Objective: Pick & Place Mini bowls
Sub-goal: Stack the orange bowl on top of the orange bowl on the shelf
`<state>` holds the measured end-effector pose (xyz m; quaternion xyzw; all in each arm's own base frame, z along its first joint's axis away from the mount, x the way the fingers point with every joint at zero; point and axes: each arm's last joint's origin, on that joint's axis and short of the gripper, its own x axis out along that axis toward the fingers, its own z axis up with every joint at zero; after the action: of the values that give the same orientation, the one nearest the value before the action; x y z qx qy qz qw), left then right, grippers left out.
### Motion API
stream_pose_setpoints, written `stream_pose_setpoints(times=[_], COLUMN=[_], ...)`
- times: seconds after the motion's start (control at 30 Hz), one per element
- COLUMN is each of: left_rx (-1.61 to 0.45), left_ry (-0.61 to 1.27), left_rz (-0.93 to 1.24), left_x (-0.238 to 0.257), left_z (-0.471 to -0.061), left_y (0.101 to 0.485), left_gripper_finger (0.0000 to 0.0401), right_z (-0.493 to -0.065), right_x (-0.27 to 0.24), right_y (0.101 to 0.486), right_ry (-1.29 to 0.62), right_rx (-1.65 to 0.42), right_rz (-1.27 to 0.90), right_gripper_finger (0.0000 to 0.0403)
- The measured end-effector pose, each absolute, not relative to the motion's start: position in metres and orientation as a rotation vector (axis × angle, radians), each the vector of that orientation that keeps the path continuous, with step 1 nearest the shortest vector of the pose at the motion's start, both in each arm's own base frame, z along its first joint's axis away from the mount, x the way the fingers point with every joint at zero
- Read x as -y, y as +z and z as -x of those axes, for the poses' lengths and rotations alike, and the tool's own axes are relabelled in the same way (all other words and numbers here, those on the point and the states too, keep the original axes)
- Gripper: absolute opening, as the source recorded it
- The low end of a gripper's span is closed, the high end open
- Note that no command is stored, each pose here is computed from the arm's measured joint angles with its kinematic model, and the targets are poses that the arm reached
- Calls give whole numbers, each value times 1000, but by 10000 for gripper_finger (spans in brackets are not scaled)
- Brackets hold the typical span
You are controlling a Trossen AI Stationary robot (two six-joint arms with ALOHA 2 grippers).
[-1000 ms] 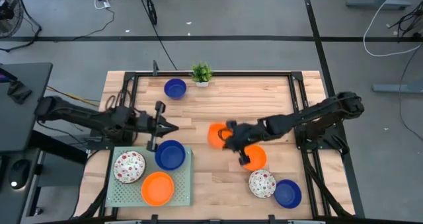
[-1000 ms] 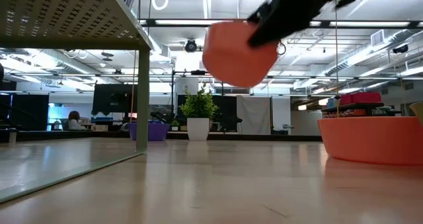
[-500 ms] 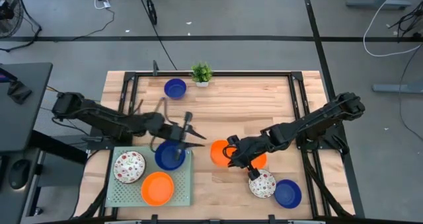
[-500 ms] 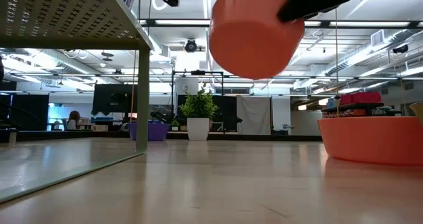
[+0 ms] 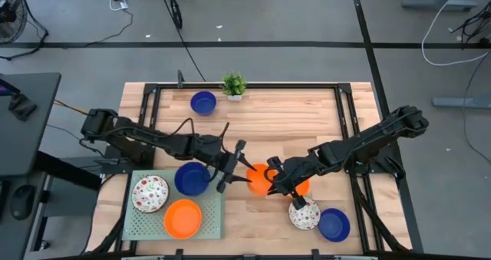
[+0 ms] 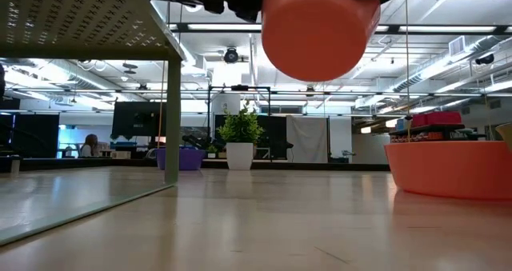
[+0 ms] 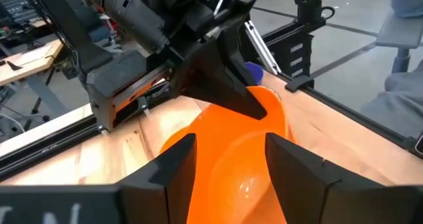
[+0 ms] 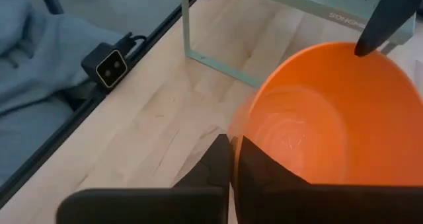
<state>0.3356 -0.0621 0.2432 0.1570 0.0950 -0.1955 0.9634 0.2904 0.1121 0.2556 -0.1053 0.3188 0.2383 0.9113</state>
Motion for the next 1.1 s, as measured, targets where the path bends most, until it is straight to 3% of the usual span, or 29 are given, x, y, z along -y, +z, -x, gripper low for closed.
stream_pose_setpoints(times=[0.43,1.1], left_rx=[-213,-245], left_ry=[-449,-376], left_rz=[-309,-386], left_x=[63,61], left_z=[-334,-335], left_y=[241,236], left_gripper_finger=[179,177], right_z=[-290,-291], right_x=[-107,-108], right_y=[252,254], right_ry=[372,396], right_rx=[-710,-685], right_rz=[239,226], right_gripper_finger=[6,6])
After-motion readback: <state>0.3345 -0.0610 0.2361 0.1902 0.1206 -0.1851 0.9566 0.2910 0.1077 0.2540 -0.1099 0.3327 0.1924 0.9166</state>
